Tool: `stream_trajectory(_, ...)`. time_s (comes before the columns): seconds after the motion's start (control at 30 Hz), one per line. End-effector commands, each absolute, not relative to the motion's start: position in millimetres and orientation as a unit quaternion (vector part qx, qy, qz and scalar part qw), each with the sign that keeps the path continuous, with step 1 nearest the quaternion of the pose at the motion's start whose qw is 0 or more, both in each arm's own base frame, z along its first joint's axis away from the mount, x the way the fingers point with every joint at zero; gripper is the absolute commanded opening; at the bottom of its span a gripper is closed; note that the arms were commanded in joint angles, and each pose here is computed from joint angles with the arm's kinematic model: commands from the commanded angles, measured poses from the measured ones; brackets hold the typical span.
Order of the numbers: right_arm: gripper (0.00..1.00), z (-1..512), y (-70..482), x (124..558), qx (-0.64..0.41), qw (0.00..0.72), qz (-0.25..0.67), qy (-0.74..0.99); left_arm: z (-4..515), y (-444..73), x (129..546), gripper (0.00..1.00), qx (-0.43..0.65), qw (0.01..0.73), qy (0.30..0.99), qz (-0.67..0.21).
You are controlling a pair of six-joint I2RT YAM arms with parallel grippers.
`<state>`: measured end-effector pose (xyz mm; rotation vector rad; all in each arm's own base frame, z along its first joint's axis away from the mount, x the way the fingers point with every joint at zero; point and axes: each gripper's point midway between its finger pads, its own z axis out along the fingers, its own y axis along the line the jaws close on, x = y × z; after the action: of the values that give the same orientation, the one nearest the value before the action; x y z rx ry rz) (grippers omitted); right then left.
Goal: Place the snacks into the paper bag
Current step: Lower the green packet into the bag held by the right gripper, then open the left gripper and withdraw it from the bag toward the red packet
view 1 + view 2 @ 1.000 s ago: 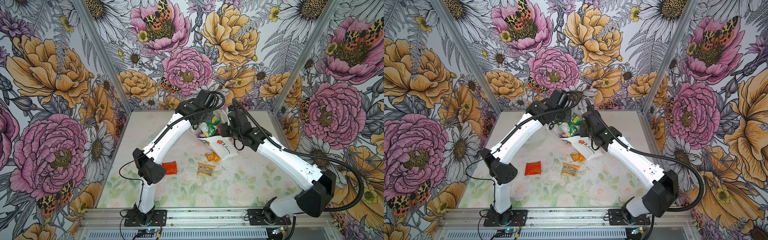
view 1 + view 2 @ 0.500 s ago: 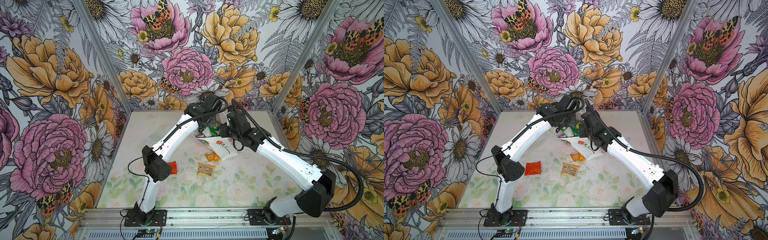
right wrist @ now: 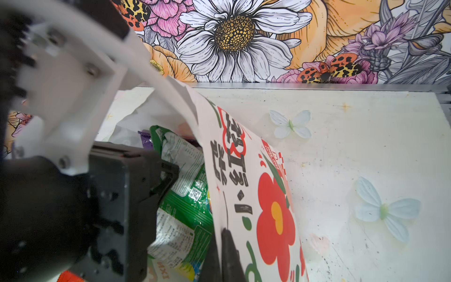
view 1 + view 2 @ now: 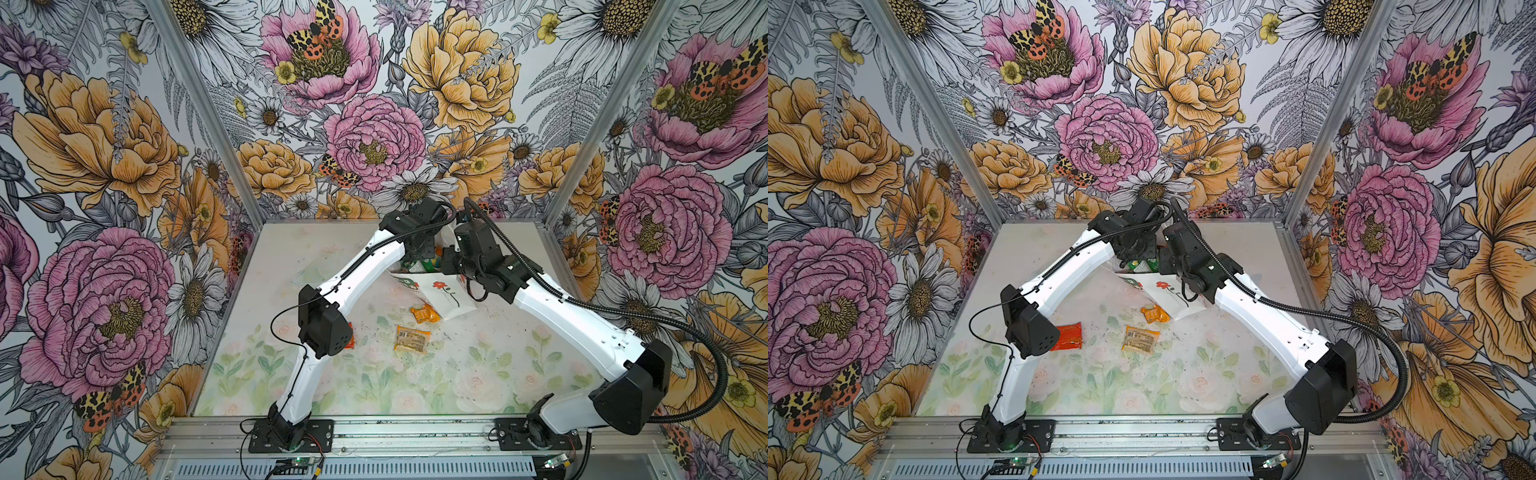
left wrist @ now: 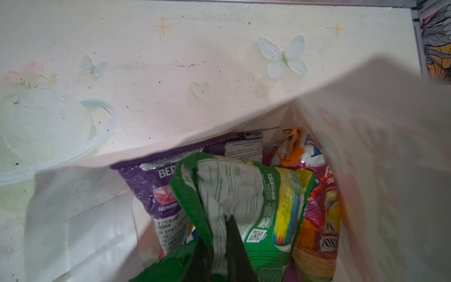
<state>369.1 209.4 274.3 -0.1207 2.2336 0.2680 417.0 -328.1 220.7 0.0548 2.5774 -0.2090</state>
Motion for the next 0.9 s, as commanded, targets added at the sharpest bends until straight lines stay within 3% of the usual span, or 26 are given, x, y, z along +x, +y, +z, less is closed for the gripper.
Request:
stream_trajectory(0.0, 0.00, 303.2, 208.7, 370.0, -0.033, 0.471, 0.126, 0.873, 203.8, -342.5, 413.6, 0.03, 0.027, 0.244, 0.964, -0.102)
stream_trajectory(0.33, 0.00, 305.6, 205.9, 369.2, -0.032, 0.475, 0.122, 0.871, 216.3, -328.8, 415.3, 0.09, 0.021, 0.266, 0.957, -0.111)
stream_trajectory(0.87, 0.00, 305.6, 202.8, 369.1, -0.030, 0.476, 0.117, 0.871, 312.4, -319.7, 380.0, 0.50, 0.074, 0.335, 0.921, -0.187)
